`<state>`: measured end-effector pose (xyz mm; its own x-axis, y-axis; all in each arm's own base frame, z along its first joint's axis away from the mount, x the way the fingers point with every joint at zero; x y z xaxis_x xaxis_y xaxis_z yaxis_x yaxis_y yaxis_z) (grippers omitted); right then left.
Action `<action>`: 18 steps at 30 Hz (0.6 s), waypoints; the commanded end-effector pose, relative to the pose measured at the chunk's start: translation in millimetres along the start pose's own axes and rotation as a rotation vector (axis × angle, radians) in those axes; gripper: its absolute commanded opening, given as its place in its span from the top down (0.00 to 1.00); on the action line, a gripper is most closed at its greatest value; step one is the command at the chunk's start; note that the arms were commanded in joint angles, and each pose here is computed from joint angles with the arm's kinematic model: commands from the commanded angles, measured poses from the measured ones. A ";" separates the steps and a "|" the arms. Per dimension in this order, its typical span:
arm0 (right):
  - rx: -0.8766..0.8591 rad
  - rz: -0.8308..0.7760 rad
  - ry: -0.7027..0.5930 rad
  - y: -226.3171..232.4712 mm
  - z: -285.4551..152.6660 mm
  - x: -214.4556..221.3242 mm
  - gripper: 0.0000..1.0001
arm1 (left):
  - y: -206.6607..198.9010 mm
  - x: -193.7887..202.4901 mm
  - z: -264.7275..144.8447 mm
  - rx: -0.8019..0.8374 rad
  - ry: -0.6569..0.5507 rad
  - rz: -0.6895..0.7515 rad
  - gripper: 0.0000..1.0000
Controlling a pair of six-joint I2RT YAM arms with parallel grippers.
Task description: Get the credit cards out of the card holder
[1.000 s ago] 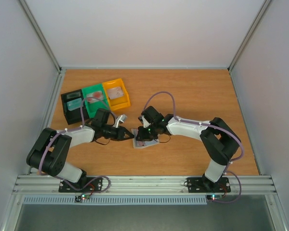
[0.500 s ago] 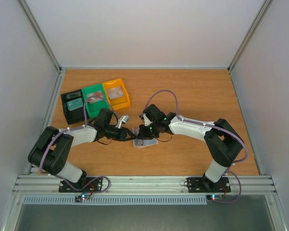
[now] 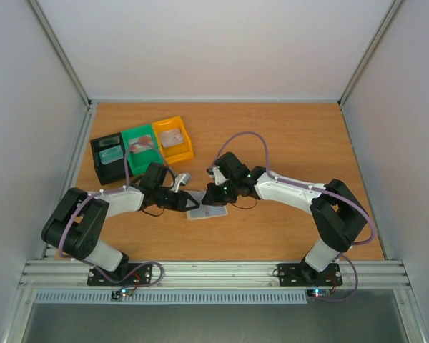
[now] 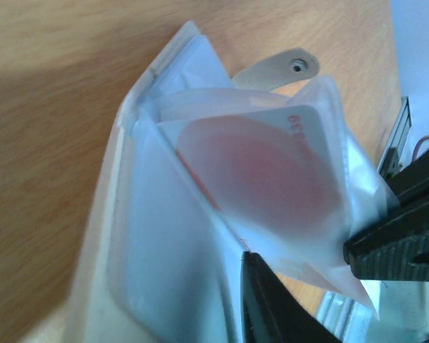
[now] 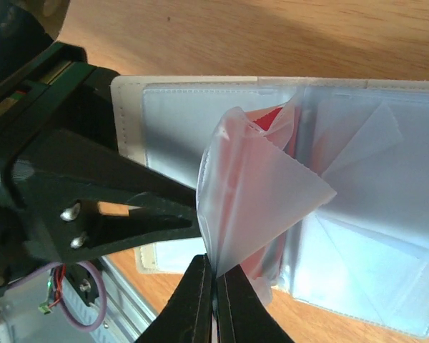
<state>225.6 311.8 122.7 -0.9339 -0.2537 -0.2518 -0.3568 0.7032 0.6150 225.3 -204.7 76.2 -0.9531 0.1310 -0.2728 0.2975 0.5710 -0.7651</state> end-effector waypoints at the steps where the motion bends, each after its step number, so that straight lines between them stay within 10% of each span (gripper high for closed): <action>1: -0.086 -0.022 -0.043 9.2 -8.0 -5.7 0.98 | -11.1 -8.5 1.2 0.065 -0.044 0.102 0.91; 18: -0.110 0.075 -0.038 -41.7 -1.4 7.9 0.71 | -10.5 -1.9 -0.3 0.047 -0.030 0.179 1.00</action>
<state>223.1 277.5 94.3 -0.9628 -0.1858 -0.1963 -0.2703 0.6614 0.6996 224.3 -206.4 75.9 -0.9276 0.1656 -0.3348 0.3686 0.5504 -0.7491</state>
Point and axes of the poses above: each gripper's point midway between its finger pads, its own z axis out along the fingers, its own y axis along the line the jaws close on, x = y × z, the point moved 4 cm from there along -z, back along the fingers, and after that the axes turned 4 degrees about -z, right-handed, at the moved point
